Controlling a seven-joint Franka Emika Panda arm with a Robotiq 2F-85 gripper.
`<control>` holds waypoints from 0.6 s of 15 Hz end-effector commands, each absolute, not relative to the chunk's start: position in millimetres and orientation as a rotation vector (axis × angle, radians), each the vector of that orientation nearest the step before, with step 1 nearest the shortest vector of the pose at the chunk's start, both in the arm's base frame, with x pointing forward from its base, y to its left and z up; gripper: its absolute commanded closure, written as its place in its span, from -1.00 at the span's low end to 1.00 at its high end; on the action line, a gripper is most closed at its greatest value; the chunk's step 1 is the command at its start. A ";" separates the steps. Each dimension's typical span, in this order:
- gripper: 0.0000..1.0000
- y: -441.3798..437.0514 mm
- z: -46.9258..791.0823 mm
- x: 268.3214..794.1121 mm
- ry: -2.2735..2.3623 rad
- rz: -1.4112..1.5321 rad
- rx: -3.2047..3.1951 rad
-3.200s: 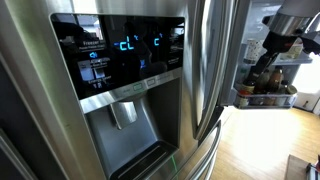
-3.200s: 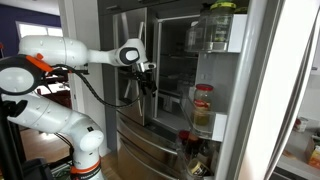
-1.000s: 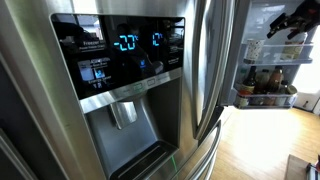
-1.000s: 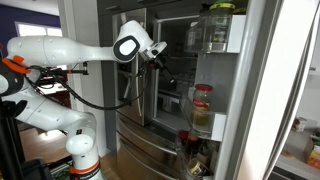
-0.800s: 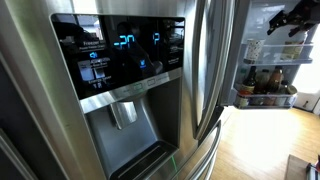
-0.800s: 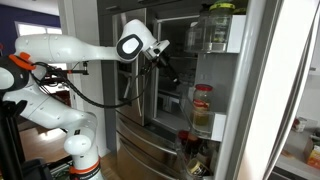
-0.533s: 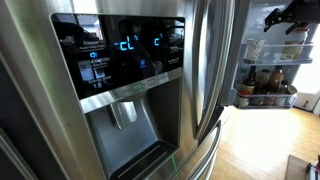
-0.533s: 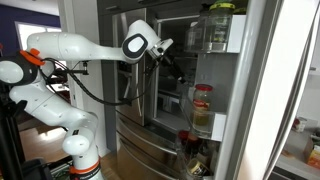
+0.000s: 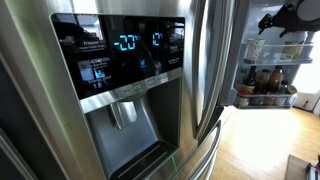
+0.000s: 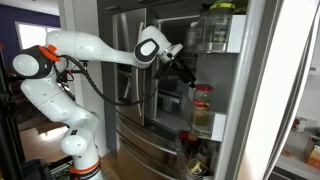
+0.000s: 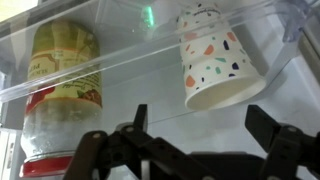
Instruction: Remove the styrofoam cup from the fridge door middle shelf and put it in the fridge on the bottom shelf of the upper fridge compartment
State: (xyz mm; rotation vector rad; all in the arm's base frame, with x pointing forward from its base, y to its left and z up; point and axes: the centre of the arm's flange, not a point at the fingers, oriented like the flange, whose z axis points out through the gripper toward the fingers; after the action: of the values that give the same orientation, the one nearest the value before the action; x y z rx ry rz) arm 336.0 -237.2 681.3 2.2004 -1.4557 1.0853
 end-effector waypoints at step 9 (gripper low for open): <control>-0.51 -246.3 660.7 363.8 -1.516 1.076 2.154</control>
State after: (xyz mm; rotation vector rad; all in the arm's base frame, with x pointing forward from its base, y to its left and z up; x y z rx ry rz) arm 355.4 -242.9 665.0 2.1813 -1.5065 1.0842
